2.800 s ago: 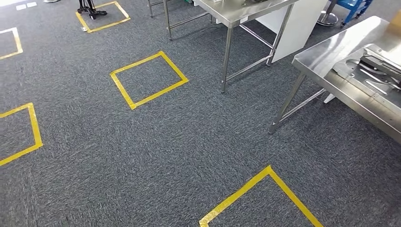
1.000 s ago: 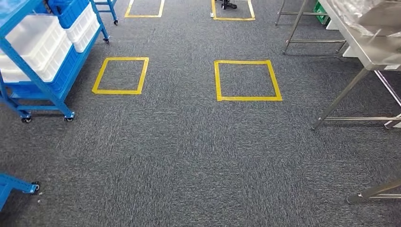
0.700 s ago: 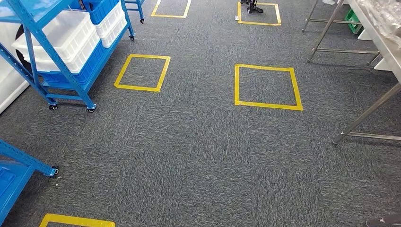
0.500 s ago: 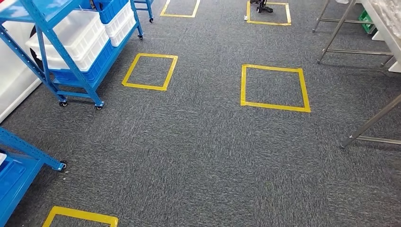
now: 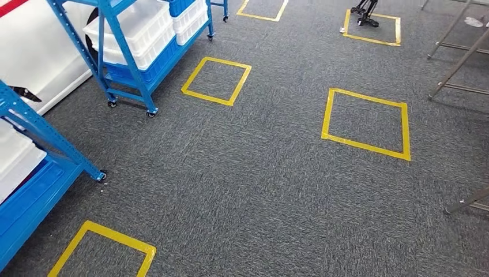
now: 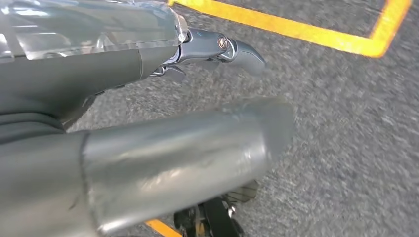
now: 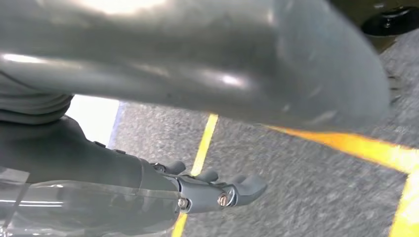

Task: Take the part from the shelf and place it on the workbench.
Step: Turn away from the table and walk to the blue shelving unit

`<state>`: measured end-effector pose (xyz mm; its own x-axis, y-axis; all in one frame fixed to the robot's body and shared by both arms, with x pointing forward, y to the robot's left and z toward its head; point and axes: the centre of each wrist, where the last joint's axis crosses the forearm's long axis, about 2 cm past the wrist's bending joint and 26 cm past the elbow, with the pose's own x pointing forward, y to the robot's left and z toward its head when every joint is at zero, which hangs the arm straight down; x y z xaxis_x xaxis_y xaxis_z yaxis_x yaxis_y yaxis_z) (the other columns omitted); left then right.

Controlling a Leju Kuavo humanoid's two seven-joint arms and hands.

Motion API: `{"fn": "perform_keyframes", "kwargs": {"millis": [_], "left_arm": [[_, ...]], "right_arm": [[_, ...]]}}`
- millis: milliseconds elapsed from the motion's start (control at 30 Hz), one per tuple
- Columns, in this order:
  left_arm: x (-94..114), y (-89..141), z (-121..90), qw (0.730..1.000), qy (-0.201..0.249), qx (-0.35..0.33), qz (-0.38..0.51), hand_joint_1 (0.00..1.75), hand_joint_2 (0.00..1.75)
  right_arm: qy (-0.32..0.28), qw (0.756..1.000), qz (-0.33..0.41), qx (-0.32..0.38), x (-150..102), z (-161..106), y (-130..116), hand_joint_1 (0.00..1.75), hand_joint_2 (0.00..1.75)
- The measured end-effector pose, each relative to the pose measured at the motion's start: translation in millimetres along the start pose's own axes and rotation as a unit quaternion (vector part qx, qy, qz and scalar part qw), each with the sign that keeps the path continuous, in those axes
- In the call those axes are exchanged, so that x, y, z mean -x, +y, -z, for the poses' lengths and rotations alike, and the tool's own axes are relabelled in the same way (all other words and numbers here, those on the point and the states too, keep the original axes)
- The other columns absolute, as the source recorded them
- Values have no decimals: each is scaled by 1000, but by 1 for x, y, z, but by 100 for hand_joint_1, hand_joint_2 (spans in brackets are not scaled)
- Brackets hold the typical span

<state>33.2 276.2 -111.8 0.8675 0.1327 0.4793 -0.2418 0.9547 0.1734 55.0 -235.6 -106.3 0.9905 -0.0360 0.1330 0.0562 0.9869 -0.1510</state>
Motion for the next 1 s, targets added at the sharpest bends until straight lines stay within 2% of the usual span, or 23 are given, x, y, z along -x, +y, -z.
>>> {"fn": "perform_keyframes", "kwargs": {"millis": [667,1000], "left_arm": [[-4,-9,-1,1000,4,-2,-7,0,0],[-4,-12,-2,1000,4,-2,-4,0,0]], "right_arm": [[-2,1000,-5,-10,7,1,-4,0,0],[-8,1000,-5,-8,2,2,-5,0,0]]}}
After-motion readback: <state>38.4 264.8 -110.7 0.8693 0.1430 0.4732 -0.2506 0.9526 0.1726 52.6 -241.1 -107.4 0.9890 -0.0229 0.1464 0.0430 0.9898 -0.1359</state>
